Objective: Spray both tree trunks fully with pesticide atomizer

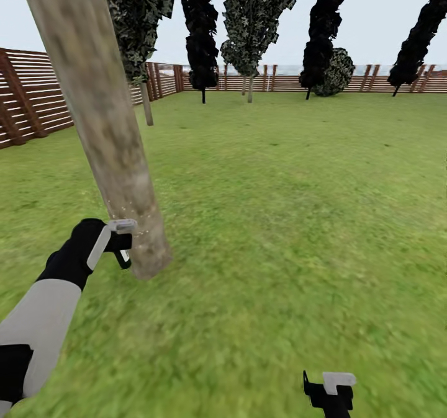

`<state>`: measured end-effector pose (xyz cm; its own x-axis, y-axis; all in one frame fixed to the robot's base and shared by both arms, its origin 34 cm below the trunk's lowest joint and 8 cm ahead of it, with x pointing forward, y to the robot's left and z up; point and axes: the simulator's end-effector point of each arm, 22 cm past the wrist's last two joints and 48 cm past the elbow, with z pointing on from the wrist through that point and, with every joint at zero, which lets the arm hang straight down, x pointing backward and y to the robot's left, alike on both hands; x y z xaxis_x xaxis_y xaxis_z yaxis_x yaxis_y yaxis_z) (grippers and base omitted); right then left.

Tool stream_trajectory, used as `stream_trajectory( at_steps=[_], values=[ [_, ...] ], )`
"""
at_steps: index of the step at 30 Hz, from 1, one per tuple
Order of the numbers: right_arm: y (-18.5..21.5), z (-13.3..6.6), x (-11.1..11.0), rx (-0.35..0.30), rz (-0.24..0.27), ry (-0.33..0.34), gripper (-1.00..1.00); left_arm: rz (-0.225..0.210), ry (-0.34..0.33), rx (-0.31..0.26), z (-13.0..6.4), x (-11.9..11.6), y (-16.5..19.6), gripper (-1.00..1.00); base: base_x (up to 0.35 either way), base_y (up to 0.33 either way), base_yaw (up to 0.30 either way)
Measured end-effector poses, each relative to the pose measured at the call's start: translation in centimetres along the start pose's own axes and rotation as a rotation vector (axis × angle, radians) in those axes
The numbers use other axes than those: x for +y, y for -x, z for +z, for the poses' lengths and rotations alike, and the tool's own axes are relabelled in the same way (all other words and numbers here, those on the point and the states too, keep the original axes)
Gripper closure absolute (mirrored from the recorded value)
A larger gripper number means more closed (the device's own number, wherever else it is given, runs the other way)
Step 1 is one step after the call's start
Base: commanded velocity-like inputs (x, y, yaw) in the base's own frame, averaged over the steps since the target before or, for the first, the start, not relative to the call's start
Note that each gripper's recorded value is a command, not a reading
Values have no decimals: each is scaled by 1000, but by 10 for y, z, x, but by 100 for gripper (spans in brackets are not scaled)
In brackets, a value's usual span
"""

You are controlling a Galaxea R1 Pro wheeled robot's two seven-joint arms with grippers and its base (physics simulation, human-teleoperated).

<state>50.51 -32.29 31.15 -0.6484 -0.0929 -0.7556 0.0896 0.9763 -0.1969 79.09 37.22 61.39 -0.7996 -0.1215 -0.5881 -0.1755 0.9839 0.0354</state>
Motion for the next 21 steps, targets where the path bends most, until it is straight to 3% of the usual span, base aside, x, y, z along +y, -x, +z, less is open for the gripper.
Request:
stream_trajectory(
  at_steps=[16,21],
  values=[
    [0,0,1,0,-1,2,-100,-1,8,-3,0,3,1,100,-16,-273,0],
    [0,0,2,0,-1,3,-100,-1,7,0,1,2,-1,100,0,-274,150]
  ],
)
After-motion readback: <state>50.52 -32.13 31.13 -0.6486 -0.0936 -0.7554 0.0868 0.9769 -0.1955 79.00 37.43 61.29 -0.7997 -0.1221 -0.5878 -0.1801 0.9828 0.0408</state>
